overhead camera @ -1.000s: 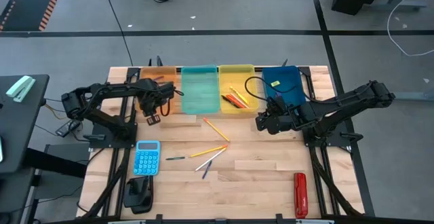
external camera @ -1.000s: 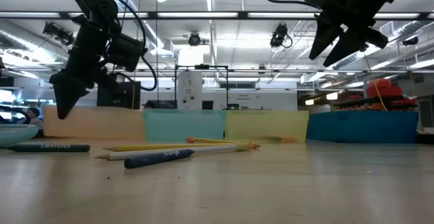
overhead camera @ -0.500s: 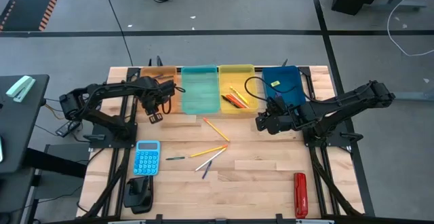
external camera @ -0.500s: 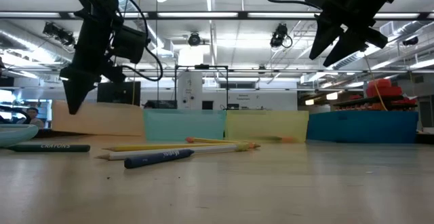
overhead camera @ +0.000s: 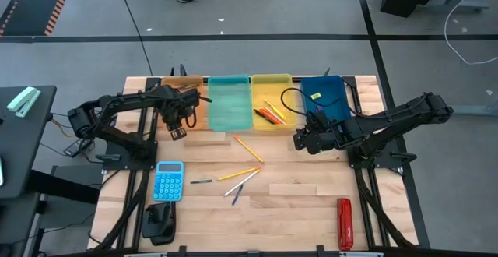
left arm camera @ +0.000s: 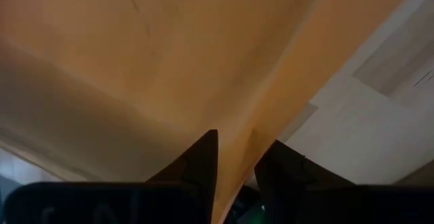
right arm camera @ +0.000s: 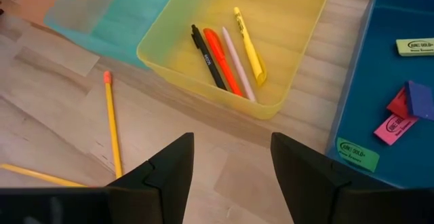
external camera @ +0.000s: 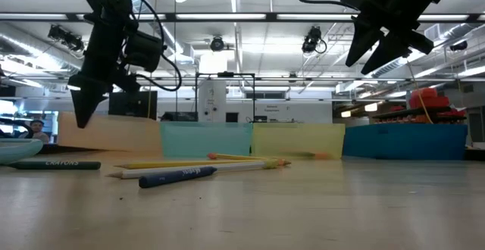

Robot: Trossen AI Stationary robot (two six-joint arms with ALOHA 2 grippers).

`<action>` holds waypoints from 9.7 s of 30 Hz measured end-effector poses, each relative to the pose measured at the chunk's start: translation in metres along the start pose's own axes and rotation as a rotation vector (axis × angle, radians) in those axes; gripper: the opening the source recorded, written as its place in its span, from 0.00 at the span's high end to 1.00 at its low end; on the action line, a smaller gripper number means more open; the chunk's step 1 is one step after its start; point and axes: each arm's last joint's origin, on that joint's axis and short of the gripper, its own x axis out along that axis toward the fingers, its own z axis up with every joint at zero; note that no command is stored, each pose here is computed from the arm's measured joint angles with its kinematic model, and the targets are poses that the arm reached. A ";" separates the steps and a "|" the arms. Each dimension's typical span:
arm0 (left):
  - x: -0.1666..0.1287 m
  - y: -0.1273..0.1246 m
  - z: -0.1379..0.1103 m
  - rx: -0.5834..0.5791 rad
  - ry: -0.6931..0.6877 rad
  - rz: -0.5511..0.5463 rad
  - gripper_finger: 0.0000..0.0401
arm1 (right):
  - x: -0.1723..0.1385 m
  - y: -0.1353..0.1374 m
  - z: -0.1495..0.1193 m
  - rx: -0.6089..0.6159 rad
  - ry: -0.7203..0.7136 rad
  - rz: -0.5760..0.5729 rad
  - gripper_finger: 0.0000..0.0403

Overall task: Sort crayons/erasers/pens/pencils in bins
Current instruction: Adjust the orange bin, then put the dark green crayon into the orange bin, then put the yellow pencil into the green bin

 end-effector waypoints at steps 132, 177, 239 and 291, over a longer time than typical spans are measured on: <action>-0.024 -0.233 -0.027 0.310 -0.340 -0.406 0.74 | 0.000 0.001 -0.002 -0.275 0.088 0.043 0.49; -0.004 -0.225 -0.016 0.313 -0.298 -0.414 0.84 | 0.000 0.001 -0.002 -0.221 0.084 0.039 0.49; -0.036 0.027 0.002 0.058 -0.322 -0.186 0.86 | 0.001 0.000 -0.001 -0.014 0.042 0.012 0.49; -0.194 -0.037 -0.074 -0.232 -1.201 -0.847 0.93 | 0.135 0.139 0.044 -0.495 0.556 0.256 0.49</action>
